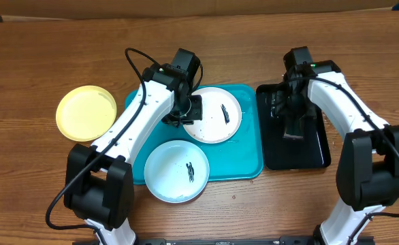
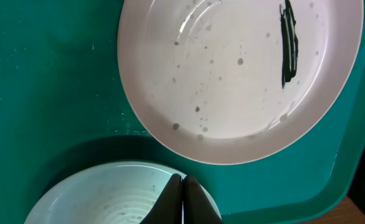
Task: Clean dirty plates on tray and stack at the side
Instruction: 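Reach the right gripper into the black tray and grasp the sponge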
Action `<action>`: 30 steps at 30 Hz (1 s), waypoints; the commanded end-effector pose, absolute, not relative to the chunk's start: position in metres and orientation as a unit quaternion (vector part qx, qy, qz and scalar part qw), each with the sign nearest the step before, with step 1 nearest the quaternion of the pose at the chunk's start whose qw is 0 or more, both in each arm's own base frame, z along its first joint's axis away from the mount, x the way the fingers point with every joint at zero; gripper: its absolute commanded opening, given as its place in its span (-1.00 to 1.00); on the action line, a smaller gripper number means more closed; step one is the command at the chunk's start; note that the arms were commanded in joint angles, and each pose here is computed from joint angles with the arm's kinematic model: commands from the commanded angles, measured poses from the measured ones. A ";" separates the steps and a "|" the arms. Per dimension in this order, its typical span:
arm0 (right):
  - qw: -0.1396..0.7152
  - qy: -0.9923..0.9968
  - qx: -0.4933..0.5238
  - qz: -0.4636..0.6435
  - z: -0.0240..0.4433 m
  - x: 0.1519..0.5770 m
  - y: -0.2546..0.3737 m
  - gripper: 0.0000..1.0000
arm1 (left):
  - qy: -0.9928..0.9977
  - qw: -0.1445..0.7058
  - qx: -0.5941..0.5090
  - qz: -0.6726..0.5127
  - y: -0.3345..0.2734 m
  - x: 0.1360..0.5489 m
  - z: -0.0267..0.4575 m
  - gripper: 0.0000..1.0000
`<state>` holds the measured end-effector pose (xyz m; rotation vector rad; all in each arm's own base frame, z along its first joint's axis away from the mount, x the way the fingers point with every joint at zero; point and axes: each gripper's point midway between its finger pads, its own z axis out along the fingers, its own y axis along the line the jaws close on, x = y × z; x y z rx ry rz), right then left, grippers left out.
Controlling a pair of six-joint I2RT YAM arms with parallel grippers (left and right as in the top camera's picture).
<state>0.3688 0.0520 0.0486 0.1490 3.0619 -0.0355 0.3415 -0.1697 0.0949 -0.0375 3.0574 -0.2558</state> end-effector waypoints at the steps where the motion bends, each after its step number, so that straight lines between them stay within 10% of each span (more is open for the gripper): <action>1: 0.036 0.995 0.073 -0.054 0.044 0.367 0.035 0.47 | 0.995 0.053 -0.014 -0.085 -0.168 0.345 0.105 -0.90; 17: 0.033 0.989 0.125 -0.075 0.017 0.354 0.019 0.43 | 0.995 0.047 -0.014 -0.082 -0.167 0.342 0.104 -0.87; 23: 0.035 0.988 0.129 -0.073 0.017 0.355 0.017 -0.13 | 0.995 0.047 -0.014 -0.082 -0.167 0.342 0.105 -0.81; 30: 0.035 0.989 0.129 -0.071 0.017 0.355 0.018 -0.15 | 0.995 0.048 -0.015 -0.082 -0.167 0.343 0.105 -0.76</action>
